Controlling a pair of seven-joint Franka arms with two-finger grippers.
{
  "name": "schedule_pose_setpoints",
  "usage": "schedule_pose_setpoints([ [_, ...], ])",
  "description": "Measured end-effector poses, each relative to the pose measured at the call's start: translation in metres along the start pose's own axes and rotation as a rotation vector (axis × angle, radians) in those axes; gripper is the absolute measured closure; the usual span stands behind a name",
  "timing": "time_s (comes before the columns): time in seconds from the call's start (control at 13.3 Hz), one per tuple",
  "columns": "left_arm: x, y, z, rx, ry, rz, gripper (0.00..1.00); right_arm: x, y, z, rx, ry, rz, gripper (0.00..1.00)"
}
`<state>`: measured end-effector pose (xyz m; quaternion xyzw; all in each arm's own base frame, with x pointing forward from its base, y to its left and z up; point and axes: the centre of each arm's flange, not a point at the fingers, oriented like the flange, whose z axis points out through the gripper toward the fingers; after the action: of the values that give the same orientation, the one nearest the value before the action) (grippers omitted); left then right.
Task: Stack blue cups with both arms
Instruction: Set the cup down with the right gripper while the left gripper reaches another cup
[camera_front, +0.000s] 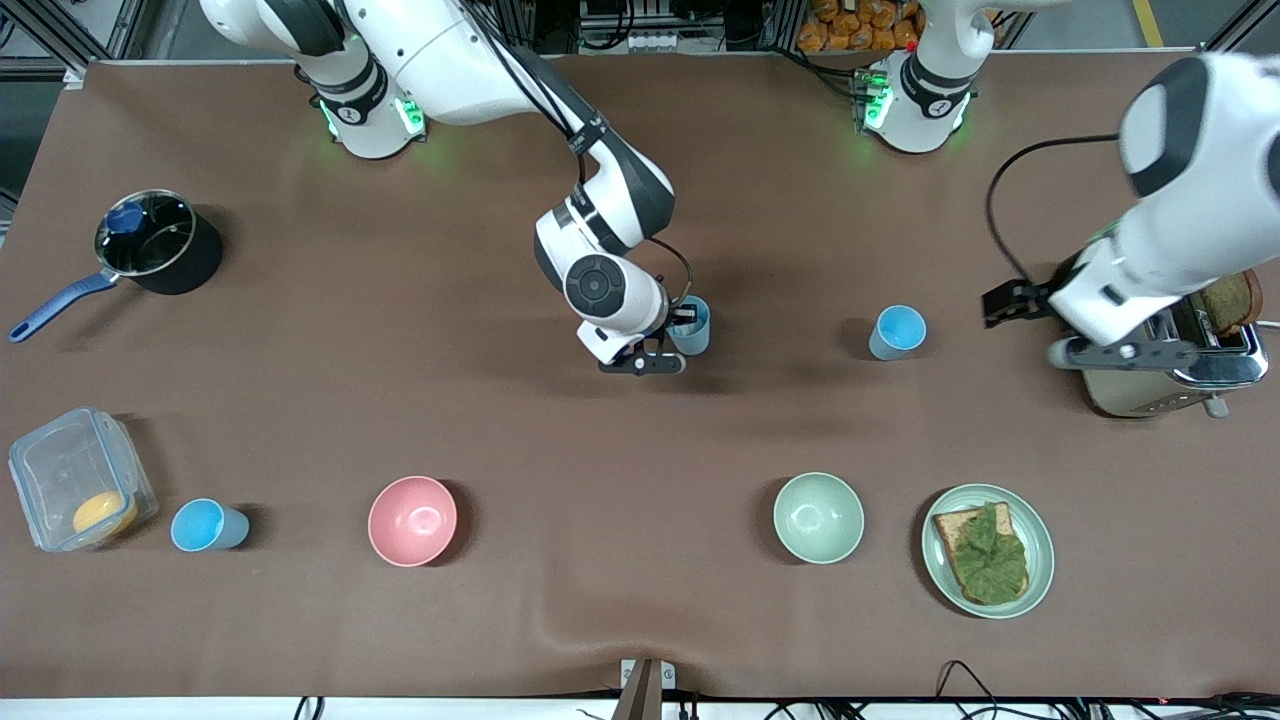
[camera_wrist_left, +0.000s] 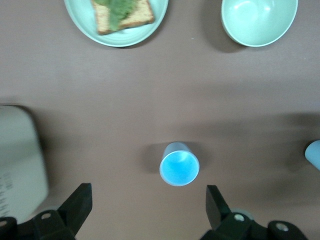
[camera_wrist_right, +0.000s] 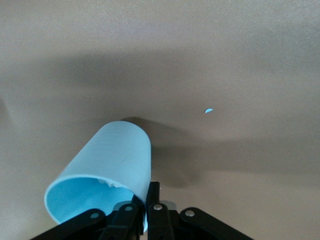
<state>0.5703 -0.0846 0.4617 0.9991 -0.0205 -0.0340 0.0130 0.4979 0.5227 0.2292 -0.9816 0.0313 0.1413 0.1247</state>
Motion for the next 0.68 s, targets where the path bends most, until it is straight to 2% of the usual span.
schedule_pose_setpoints([
  [0.15,-0.005,0.014,0.035,-0.038,0.012,-0.048,0.0,0.002,-0.003,-0.005,0.009,0.009,-0.004,0.68],
  [0.38,-0.018,0.042,0.082,-0.051,0.034,-0.104,0.0,0.006,-0.014,-0.029,0.038,0.031,-0.014,0.34],
  [0.45,-0.026,0.052,0.1,-0.051,0.035,-0.113,0.0,0.011,-0.012,-0.042,0.034,0.019,-0.009,0.23],
  [0.6,-0.041,0.067,0.132,-0.047,0.022,-0.114,0.0,0.028,0.01,-0.082,0.011,-0.042,0.009,0.01],
  [0.68,-0.047,0.069,0.145,-0.044,0.015,-0.114,0.0,0.038,0.026,-0.108,0.005,-0.068,0.016,0.0],
])
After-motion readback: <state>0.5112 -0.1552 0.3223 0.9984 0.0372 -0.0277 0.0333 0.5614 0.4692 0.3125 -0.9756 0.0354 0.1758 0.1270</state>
